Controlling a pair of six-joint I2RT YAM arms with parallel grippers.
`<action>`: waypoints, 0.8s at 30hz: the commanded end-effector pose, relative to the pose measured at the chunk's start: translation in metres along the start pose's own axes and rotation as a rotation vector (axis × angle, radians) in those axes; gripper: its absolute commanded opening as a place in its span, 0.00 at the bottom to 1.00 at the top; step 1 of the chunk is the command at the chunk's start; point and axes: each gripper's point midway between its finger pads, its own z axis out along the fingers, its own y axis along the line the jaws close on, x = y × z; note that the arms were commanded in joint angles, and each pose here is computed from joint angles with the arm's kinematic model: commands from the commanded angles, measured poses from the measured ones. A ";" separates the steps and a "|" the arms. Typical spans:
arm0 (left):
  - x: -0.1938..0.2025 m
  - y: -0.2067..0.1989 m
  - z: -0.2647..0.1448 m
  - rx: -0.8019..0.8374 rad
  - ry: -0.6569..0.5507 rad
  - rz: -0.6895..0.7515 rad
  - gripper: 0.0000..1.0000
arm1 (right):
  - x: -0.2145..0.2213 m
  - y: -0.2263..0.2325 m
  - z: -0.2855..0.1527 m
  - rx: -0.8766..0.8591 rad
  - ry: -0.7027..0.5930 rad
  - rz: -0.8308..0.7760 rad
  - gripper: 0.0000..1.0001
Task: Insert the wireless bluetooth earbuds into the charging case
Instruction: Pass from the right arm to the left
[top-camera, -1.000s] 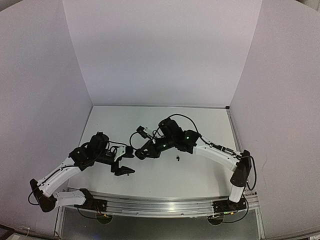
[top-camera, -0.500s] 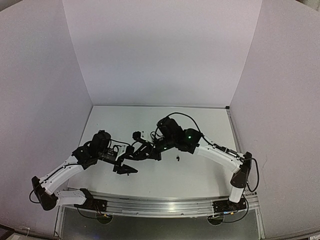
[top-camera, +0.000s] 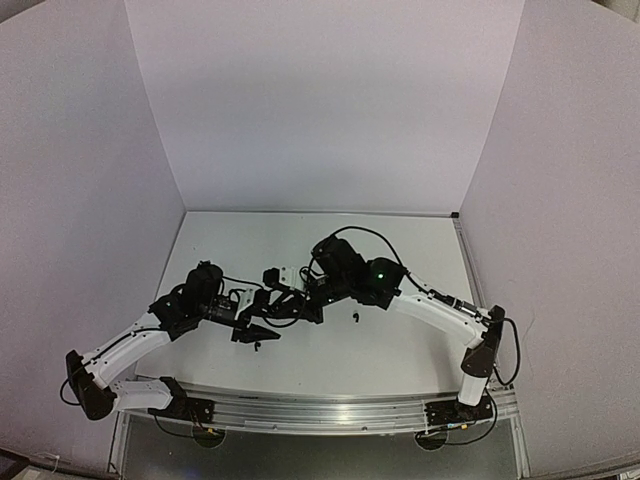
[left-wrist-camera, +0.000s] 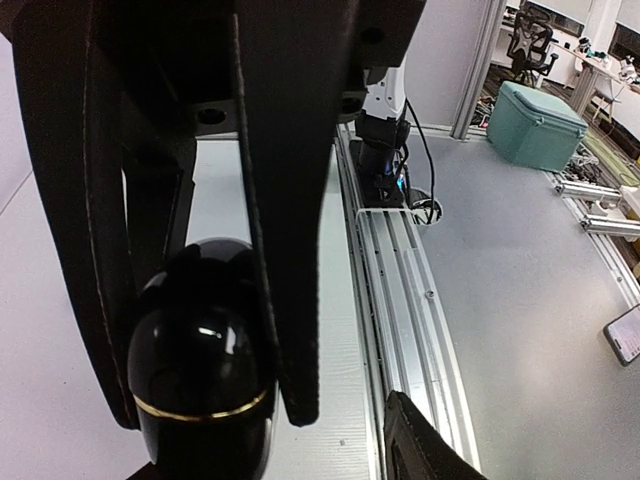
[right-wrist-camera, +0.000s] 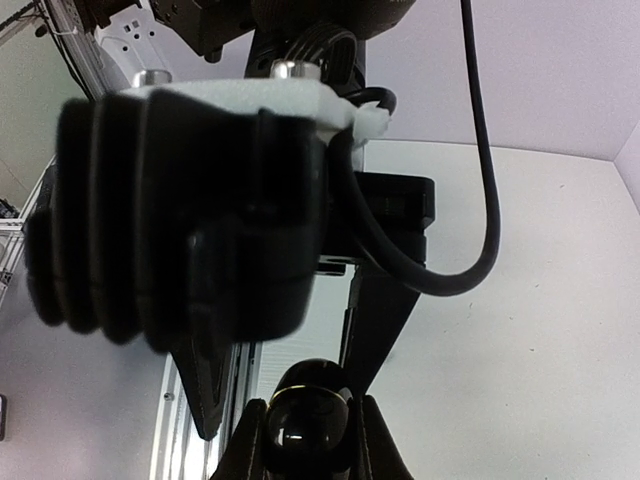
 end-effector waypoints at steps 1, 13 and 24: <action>-0.031 0.005 -0.005 -0.053 -0.107 0.136 0.51 | -0.011 0.009 -0.008 0.002 -0.007 -0.049 0.00; -0.029 0.004 -0.005 -0.057 -0.098 0.175 0.44 | -0.012 0.014 -0.017 0.001 0.009 -0.010 0.00; -0.024 -0.006 -0.005 -0.002 -0.081 0.168 0.37 | -0.017 0.009 -0.017 0.024 0.002 -0.011 0.00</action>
